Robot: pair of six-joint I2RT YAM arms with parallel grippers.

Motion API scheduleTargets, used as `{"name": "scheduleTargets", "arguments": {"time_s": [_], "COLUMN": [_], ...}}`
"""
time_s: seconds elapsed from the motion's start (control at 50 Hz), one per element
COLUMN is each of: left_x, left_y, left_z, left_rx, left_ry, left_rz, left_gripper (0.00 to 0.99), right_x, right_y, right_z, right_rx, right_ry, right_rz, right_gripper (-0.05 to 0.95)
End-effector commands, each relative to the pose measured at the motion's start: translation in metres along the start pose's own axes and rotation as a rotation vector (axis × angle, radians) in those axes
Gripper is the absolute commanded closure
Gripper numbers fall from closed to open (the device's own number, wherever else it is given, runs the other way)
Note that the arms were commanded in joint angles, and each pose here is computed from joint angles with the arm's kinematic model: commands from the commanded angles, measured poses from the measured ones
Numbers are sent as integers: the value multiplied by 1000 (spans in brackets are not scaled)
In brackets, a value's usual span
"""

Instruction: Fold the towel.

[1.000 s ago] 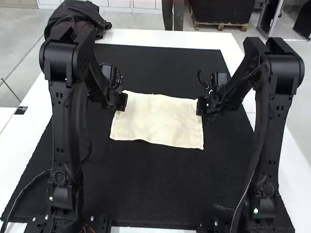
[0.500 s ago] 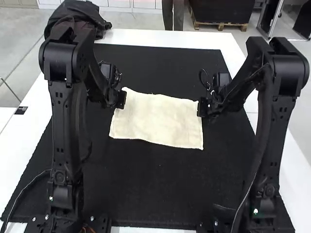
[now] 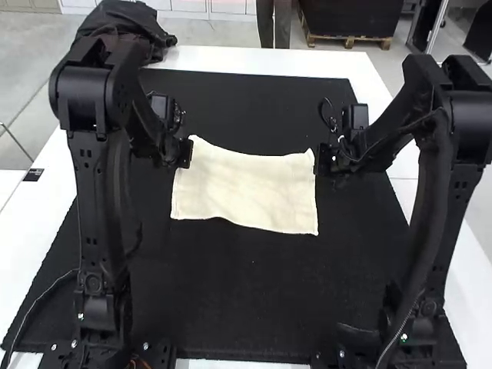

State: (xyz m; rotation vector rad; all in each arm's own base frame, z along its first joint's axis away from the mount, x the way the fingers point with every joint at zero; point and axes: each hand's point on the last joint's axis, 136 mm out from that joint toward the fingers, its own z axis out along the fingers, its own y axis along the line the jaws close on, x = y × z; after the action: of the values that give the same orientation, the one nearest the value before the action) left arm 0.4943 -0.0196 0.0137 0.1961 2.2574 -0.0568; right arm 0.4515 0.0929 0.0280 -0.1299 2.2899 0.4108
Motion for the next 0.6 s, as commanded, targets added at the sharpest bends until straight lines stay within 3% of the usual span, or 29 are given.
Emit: {"name": "scheduleTargets", "arguments": {"time_s": [0.0,0.58], "left_x": [-7,-15], "left_y": [14,3], "left_z": [-11,-40], "left_rx": [-31,13], "left_ry": [-21,-53], "left_rz": [-24,-60], "left_gripper": [970,970], "right_x": [-16,-28], "right_y": [-3,16], "right_z": [-13,-41], "right_rx": [7,-50], "right_ry": [-48,-86], "right_rz": [10,14], "right_gripper": [923,923]}}
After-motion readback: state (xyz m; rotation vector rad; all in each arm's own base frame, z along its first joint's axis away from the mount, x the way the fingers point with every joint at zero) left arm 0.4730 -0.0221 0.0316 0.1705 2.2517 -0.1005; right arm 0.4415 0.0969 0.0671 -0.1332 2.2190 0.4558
